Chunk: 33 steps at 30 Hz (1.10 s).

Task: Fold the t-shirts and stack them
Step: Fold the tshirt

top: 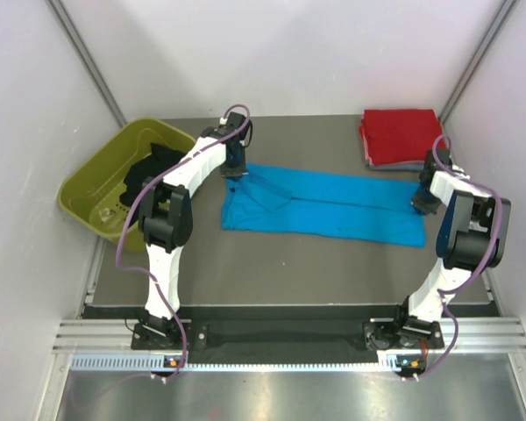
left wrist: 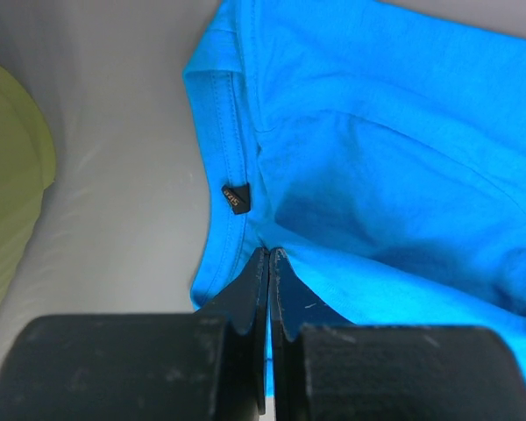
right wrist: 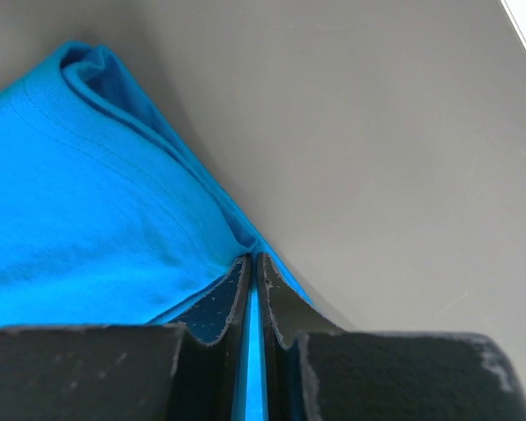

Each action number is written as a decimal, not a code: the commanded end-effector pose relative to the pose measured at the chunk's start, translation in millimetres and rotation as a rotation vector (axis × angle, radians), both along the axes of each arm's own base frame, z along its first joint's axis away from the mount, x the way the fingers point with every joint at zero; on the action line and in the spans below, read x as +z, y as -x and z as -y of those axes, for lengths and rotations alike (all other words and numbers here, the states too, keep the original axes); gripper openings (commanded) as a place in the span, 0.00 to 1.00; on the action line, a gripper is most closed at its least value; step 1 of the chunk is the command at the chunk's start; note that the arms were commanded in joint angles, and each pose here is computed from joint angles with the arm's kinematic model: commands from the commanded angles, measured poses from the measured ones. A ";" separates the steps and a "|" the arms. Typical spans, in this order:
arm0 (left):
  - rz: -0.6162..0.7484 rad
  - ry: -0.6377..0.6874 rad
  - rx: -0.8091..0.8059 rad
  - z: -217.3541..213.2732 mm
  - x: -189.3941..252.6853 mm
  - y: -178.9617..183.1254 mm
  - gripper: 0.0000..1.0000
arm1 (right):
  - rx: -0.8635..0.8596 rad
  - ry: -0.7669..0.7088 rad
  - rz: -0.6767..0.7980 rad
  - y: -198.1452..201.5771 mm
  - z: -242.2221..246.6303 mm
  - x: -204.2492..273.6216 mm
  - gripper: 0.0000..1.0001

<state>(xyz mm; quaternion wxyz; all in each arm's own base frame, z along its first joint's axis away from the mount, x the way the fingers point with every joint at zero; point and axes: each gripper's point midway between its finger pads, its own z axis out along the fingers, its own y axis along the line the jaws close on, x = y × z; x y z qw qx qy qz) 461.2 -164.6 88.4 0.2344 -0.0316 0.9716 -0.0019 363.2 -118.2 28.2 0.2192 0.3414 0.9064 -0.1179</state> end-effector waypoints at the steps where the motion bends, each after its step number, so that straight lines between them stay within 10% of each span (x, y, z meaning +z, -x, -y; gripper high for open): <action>1: 0.043 -0.003 0.004 -4.2 13.4 -12.8 0.00 | -0.007 0.029 0.063 -20.0 3.5 17.5 0.05; 13: 0.062 0.047 -0.025 5.4 23.0 -14.6 0.00 | -0.042 0.054 0.108 0.7 3.2 55.0 0.31; 33: 0.114 0.113 -0.097 22.6 30.5 -28.0 0.00 | -0.071 -0.101 -0.042 23.5 -24.5 -36.5 0.00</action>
